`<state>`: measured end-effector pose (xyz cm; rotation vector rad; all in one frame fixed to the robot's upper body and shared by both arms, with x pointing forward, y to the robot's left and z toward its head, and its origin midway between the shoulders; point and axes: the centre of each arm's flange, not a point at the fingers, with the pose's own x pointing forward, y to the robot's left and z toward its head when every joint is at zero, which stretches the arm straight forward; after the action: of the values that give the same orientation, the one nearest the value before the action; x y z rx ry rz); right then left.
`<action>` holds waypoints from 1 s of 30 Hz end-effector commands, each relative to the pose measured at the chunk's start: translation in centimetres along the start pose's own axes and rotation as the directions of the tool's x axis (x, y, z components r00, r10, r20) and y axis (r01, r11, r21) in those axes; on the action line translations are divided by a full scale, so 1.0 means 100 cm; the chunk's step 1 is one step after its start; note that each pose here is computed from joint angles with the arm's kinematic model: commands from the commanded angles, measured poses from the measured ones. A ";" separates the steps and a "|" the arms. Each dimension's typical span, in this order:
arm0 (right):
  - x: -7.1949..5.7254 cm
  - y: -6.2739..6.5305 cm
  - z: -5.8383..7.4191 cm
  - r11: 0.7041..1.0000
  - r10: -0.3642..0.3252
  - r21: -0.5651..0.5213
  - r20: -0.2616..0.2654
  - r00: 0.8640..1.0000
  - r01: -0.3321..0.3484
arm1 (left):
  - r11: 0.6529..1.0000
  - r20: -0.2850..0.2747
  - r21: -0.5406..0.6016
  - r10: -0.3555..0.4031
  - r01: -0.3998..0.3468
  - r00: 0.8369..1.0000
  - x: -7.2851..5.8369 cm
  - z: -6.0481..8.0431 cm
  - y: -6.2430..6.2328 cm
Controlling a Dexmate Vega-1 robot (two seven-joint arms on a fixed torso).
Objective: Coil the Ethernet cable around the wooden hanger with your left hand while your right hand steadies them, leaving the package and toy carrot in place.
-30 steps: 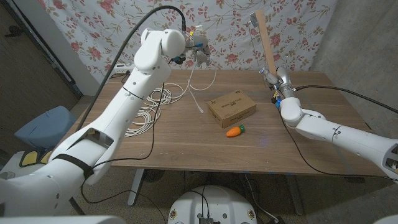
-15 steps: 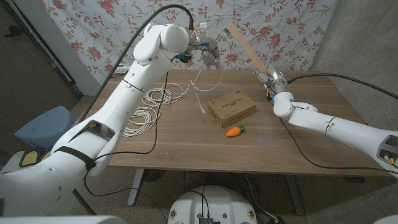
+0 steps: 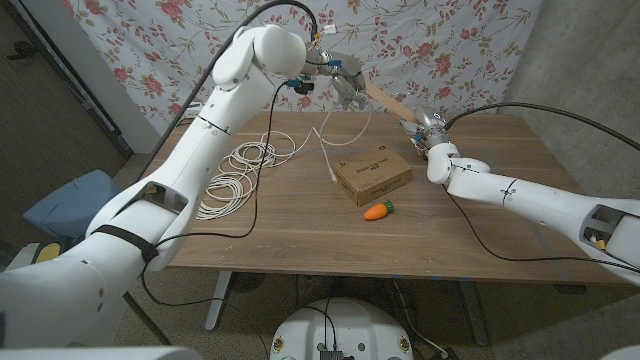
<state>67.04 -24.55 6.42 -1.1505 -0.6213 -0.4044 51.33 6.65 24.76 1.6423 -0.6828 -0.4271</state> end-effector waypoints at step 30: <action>-0.026 0.035 0.042 0.974 -0.036 -0.202 0.295 0.955 0.099 | 0.934 -0.002 -0.127 0.337 -0.335 0.941 0.010 -0.032 0.047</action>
<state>65.47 -19.89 4.10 -1.3865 -0.8806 -0.3966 53.24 7.30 29.06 1.4294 -0.8685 -0.3136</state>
